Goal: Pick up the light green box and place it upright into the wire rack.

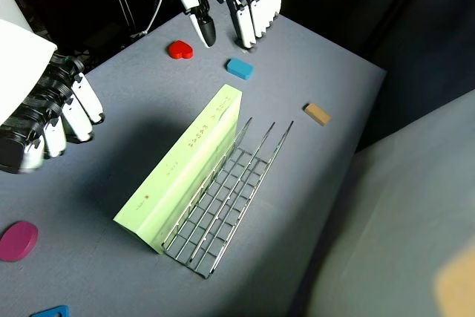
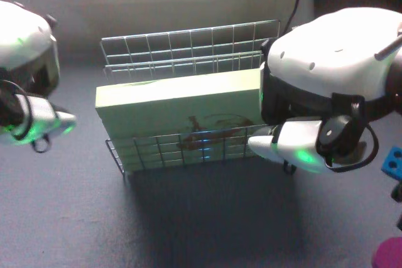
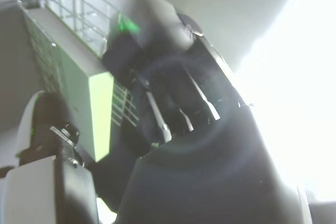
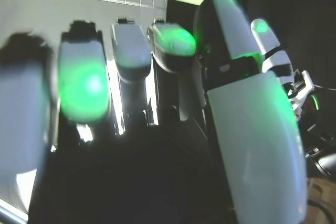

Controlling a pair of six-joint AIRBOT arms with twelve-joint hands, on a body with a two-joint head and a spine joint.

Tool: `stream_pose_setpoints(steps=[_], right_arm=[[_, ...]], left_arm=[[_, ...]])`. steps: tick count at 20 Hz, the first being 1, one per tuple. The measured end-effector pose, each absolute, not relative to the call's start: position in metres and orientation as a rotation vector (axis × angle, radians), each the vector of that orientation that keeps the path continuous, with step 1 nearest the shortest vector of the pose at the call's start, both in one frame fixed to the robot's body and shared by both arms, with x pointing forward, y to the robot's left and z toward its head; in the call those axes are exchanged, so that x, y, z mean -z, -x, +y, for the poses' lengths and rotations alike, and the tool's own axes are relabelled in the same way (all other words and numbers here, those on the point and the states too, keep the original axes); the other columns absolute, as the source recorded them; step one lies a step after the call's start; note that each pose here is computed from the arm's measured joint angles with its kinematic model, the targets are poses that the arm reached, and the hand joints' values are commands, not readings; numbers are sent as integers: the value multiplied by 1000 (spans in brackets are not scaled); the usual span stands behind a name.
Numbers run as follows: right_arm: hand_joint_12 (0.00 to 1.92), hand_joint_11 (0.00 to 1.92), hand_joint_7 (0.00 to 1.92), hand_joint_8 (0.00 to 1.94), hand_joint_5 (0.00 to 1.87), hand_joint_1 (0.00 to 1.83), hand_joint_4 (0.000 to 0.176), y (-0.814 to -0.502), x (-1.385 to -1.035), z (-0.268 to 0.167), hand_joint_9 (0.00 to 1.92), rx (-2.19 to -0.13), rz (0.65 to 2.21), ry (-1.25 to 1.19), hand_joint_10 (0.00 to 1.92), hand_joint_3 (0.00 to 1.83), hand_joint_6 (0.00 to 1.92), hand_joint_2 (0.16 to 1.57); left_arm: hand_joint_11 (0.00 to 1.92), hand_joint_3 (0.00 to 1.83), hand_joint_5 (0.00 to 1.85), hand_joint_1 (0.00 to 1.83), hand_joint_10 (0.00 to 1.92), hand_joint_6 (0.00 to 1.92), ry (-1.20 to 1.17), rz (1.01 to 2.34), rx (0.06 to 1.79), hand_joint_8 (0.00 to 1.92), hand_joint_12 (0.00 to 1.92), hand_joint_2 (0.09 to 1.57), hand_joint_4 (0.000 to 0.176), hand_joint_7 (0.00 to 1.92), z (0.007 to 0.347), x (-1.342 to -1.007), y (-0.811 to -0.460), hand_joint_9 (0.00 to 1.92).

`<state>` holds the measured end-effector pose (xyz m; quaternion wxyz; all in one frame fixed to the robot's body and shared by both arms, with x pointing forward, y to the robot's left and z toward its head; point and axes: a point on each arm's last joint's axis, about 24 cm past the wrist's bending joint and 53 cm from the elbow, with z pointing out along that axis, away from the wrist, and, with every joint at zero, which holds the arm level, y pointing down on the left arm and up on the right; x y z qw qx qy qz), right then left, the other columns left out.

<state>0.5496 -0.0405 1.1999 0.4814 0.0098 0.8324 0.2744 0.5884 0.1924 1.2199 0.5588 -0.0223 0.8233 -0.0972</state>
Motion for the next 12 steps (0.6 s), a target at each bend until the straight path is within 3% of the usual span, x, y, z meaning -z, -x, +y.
stream_pose_setpoints(steps=[2,12], right_arm=[[1921,1871,1524,1941,1321,720,176,-548,-1194,-43,1704,-653,2054,-30,1921,6,1921,1399],[1921,1872,1523,1941,1320,723,176,-548,-1198,-39,1706,-649,2041,16,1921,5,1921,1404]], left_arm=[[1476,10,1171,515,1921,1921,14,1946,253,1921,1921,1334,0,1315,180,-1218,-586,1354],[1491,2,1154,560,1921,1921,-51,1948,302,1921,1921,1336,0,1307,153,-1217,-580,1357]])
